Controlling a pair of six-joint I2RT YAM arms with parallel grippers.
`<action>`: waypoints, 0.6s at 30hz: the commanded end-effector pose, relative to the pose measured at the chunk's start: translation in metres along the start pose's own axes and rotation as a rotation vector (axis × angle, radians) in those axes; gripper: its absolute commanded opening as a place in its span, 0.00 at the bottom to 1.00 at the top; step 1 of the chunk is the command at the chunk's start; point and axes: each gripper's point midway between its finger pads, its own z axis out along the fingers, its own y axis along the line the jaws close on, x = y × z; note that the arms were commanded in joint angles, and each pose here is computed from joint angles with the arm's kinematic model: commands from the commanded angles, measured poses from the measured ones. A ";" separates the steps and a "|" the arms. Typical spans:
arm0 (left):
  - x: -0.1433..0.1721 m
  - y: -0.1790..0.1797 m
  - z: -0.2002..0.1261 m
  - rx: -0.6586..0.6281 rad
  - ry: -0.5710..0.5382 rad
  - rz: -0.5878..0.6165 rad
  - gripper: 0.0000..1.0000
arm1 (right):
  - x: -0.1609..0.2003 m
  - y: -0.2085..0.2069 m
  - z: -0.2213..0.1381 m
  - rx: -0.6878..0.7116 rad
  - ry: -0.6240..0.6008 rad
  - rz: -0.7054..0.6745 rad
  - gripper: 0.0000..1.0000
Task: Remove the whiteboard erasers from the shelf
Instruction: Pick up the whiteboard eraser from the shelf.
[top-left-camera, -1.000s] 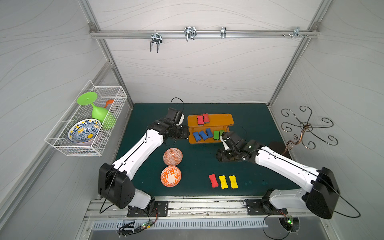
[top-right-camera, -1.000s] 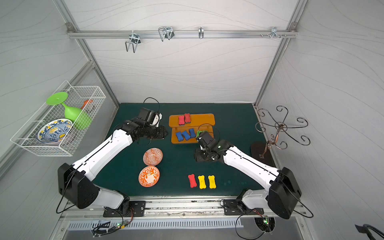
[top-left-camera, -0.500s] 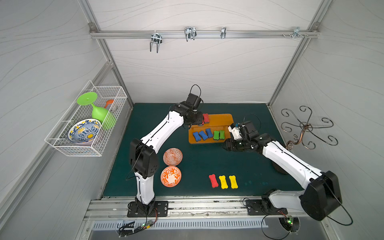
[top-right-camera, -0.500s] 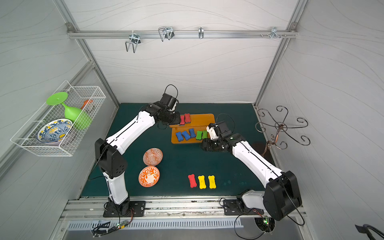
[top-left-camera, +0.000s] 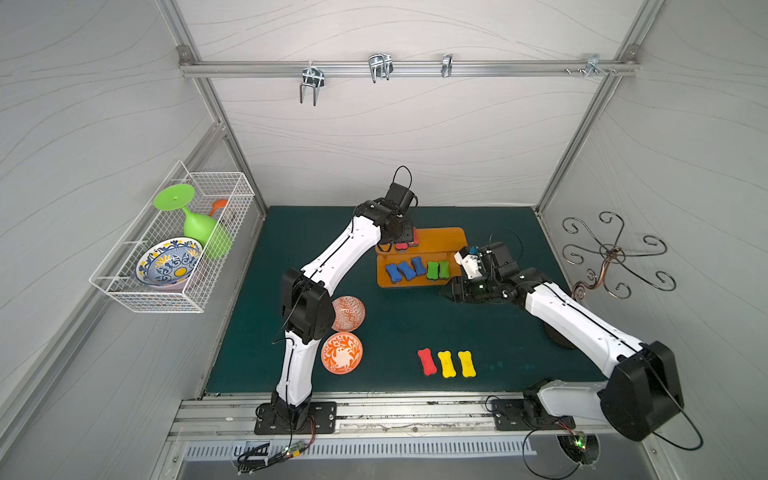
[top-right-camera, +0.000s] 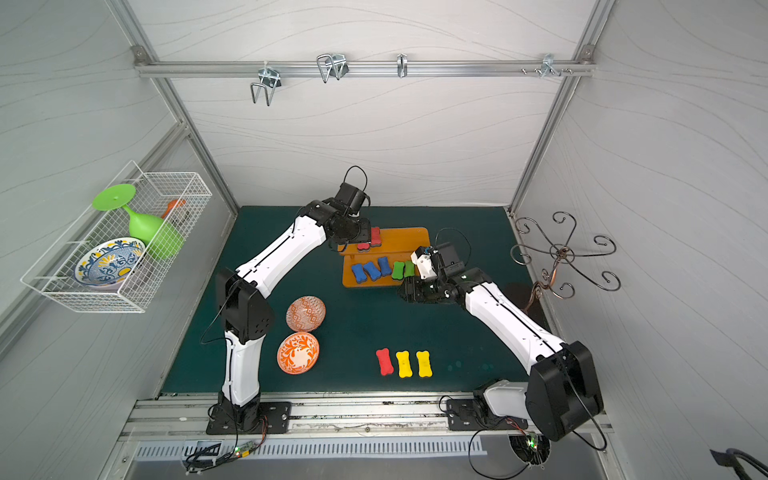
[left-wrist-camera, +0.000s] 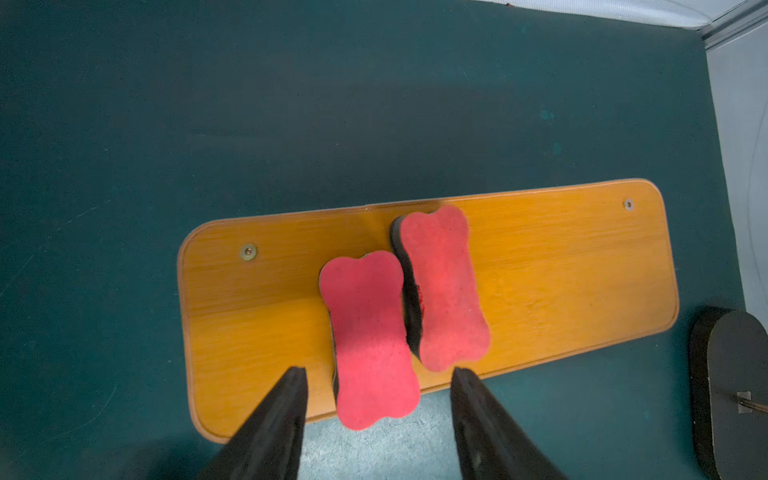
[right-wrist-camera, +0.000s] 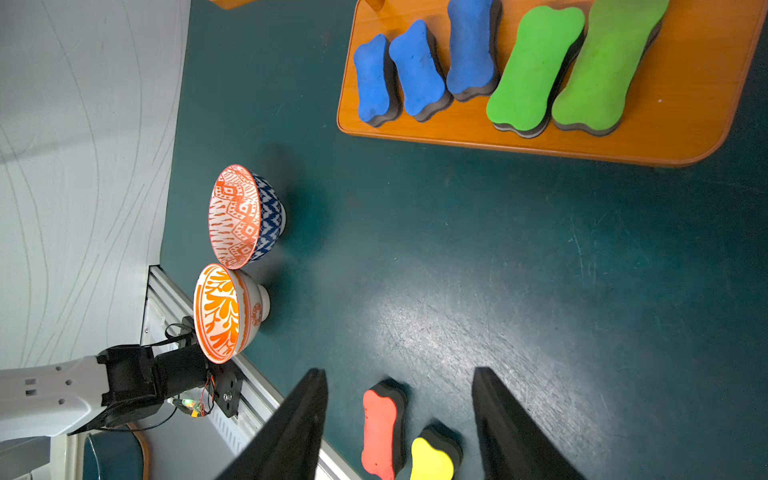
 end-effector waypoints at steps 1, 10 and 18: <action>-0.005 -0.005 0.001 -0.005 -0.012 0.022 0.59 | -0.003 0.001 0.001 -0.010 -0.007 -0.011 0.61; -0.002 0.000 0.013 -0.041 -0.003 0.032 0.52 | -0.003 -0.003 0.004 -0.003 -0.004 -0.001 0.61; -0.001 -0.003 0.018 -0.029 0.004 0.037 0.58 | -0.003 -0.003 0.005 -0.007 -0.004 -0.002 0.61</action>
